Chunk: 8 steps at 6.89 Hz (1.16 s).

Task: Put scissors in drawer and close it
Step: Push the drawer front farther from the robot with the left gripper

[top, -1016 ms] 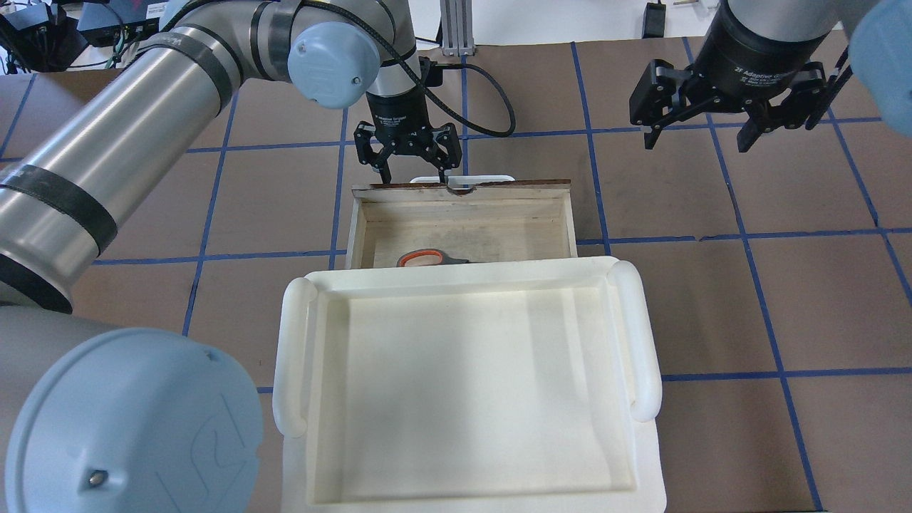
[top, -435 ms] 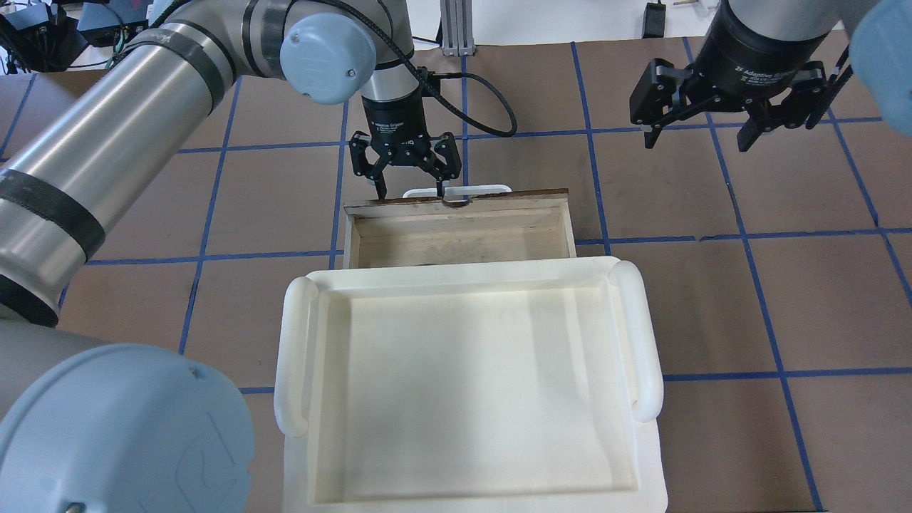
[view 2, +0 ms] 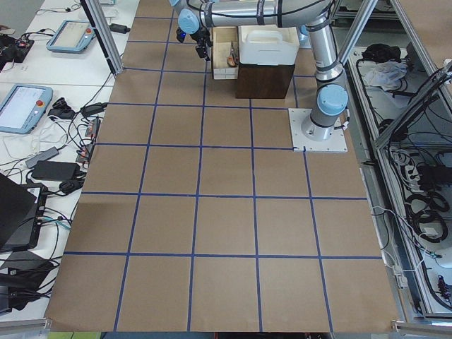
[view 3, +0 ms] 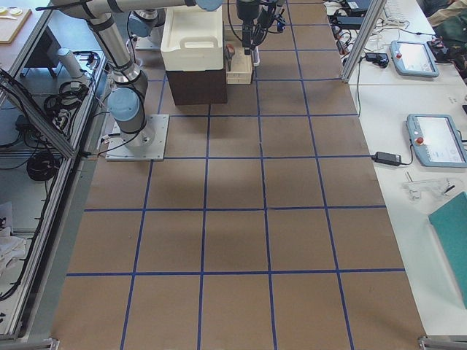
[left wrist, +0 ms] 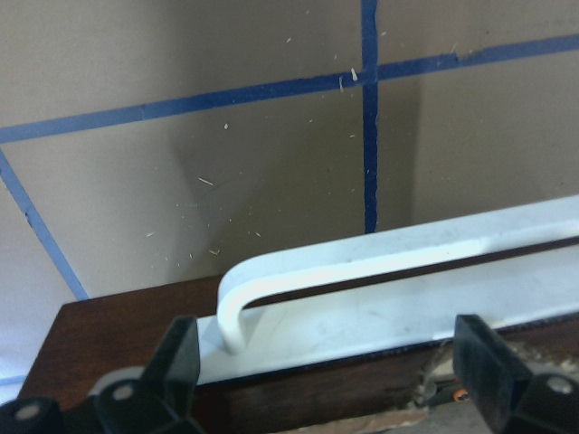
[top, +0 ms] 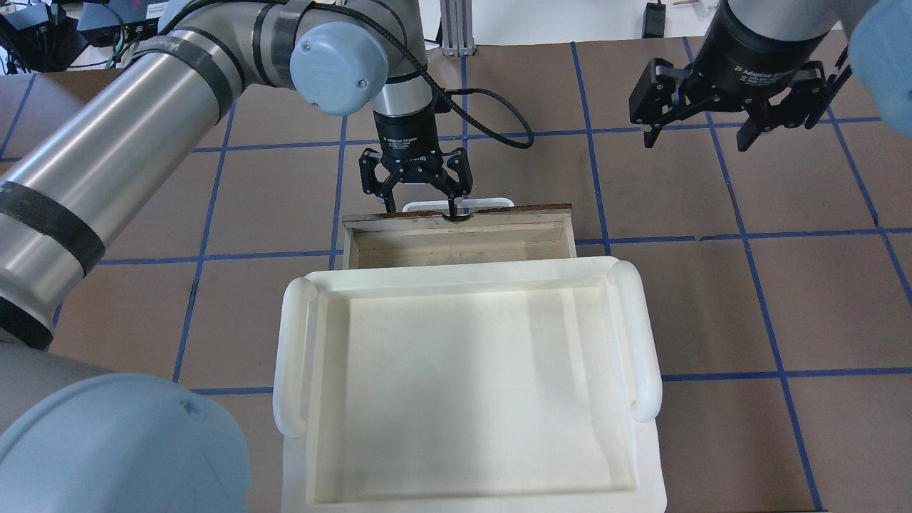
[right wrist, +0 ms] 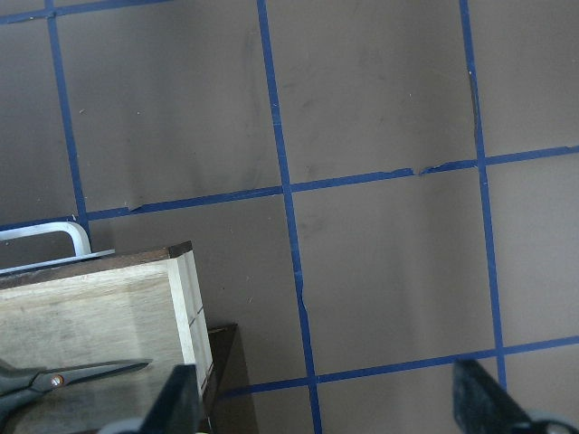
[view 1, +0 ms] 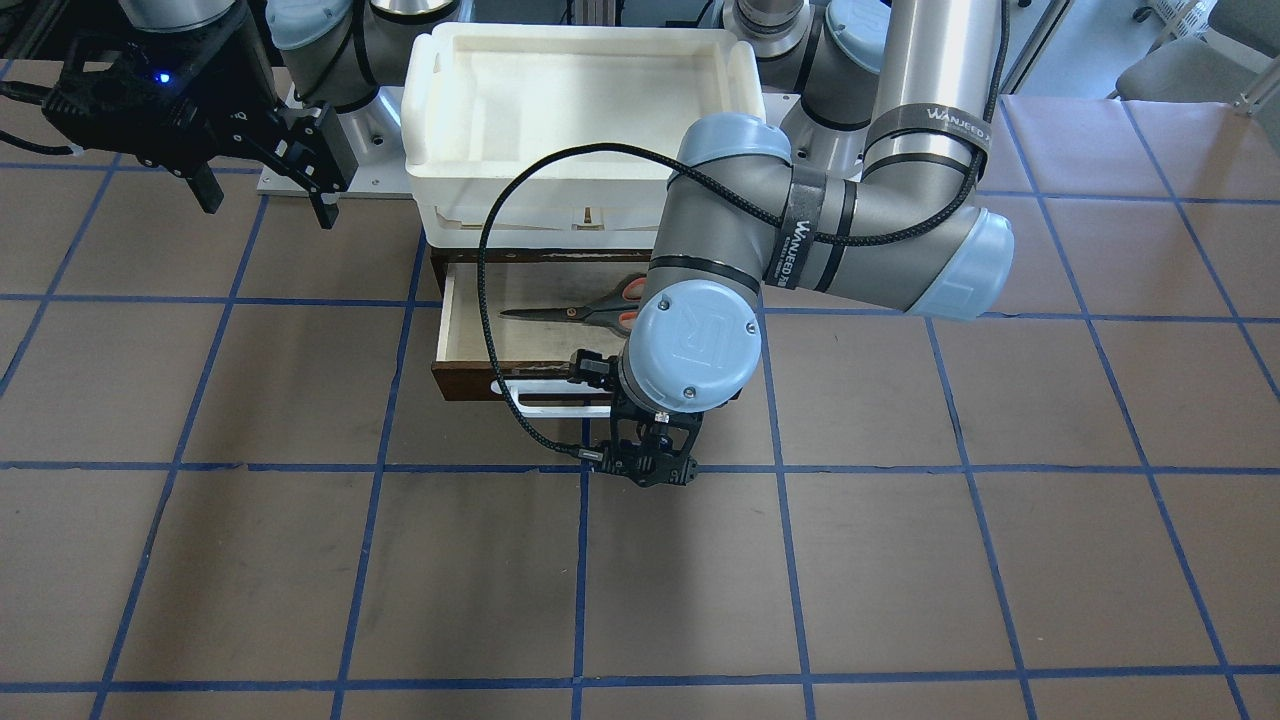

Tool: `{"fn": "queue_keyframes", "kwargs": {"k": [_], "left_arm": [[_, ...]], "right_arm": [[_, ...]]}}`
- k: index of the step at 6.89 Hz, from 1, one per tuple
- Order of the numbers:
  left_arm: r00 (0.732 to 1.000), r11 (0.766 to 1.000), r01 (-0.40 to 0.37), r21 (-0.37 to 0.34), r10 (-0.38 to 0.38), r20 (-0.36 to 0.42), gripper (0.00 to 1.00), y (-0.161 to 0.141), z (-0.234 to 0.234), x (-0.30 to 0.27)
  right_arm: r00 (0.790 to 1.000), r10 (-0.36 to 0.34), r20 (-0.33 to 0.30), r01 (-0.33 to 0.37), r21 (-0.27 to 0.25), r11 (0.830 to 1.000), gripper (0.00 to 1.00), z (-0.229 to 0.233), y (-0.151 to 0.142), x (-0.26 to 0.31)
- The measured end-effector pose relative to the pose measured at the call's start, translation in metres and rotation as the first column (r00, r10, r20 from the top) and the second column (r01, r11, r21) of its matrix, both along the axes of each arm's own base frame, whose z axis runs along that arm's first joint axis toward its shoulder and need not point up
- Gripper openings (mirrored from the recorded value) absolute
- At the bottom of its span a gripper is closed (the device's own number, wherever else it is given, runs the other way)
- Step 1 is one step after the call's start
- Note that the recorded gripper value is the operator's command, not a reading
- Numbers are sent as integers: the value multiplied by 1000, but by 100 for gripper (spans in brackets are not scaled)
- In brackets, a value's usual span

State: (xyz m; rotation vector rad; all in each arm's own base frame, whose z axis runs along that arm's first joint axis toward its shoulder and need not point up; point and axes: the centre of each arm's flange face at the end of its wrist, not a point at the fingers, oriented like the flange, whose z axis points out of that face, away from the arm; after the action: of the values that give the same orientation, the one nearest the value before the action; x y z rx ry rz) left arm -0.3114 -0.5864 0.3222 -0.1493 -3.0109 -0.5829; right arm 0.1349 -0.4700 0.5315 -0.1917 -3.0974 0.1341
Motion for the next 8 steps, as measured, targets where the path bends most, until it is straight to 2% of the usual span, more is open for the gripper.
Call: {"fn": "queue_keyframes", "kwargs": {"k": [3, 4, 5, 8], "left_arm": [[999, 984, -29, -175, 23, -38, 100, -27, 5, -2], [999, 978, -33, -205, 24, -46, 100, -34, -6, -3], [999, 980, -32, -196, 25, -43, 100, -33, -21, -3], [1000, 997, -27, -72, 26, -5, 100, -6, -38, 1]], "right_arm": [[1000, 1, 0, -1, 4, 1000, 100, -2, -2, 0], [1000, 1, 0, -1, 6, 1000, 100, -3, -2, 0], [1000, 0, 0, 0, 7, 1000, 100, -3, -2, 0], [1000, -1, 0, 1, 6, 1000, 100, -3, -2, 0]]}}
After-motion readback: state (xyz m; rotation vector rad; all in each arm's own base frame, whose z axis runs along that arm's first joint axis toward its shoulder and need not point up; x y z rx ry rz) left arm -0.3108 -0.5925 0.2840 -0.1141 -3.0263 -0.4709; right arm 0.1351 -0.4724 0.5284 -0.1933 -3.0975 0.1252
